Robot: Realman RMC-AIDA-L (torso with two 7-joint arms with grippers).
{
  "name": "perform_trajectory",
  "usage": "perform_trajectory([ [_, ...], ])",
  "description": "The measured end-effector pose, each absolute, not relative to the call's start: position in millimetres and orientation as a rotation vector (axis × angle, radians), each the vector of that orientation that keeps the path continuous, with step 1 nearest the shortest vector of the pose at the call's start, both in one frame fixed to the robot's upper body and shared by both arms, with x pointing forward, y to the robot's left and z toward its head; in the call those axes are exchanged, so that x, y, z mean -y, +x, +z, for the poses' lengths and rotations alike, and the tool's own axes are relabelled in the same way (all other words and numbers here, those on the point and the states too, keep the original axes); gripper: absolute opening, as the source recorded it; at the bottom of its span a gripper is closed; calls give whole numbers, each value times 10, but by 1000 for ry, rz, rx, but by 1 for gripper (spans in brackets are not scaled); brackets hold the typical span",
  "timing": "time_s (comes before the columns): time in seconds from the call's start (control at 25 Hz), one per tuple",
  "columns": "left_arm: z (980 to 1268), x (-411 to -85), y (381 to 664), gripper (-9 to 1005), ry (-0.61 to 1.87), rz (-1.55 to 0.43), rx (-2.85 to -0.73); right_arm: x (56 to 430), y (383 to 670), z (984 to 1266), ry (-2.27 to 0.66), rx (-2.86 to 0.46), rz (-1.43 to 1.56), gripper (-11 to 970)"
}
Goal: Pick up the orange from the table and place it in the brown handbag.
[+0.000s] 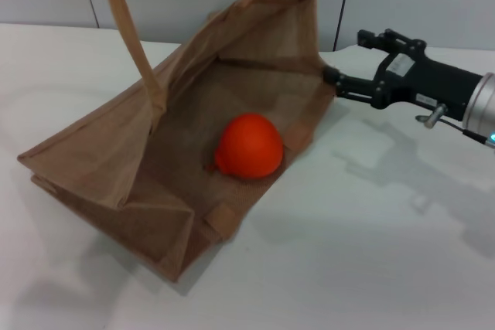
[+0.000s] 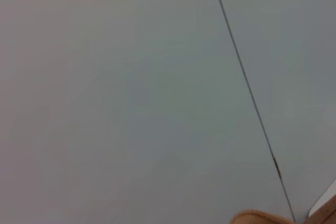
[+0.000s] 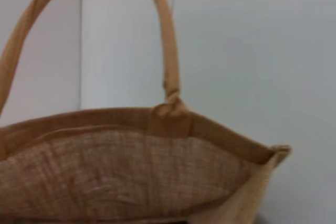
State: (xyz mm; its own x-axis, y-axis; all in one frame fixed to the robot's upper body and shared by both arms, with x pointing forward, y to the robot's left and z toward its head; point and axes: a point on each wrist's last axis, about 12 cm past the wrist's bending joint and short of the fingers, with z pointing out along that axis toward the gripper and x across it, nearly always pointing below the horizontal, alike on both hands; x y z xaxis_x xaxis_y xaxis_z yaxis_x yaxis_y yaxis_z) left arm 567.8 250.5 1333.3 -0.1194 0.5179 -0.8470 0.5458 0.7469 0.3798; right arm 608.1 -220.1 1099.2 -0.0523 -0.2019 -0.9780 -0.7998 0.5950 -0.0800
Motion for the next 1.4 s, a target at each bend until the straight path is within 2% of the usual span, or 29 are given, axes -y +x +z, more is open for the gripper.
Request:
perform_trajectory([
  [0.32,13266,-2432,5715,126,869,-35,-1764,2419,6084,10979,-759,-1606,563,886],
  [0.76,12993,-2244,5831,223,953,-14,-1762,2717,6048,10939,-659,-1636,495,886],
  [0.96,12939,-2253,5896,429,889,-62,-1760,2759,6048,10936,-631,-1640,484,886],
  [1.08,12875,-2345,5922,668,795,-95,-1743,2825,6025,10919,-570,-1636,469,886],
  [1.28,12655,-2585,5957,872,608,-150,-1684,2952,5948,10861,-490,-1606,393,886],
  [1.32,12528,-2645,5987,872,557,-179,-1664,2997,5928,10837,-471,-1607,374,886],
  [1.4,12459,-2674,6000,872,539,-186,-1655,3069,5897,10784,-429,-1618,354,886],
])
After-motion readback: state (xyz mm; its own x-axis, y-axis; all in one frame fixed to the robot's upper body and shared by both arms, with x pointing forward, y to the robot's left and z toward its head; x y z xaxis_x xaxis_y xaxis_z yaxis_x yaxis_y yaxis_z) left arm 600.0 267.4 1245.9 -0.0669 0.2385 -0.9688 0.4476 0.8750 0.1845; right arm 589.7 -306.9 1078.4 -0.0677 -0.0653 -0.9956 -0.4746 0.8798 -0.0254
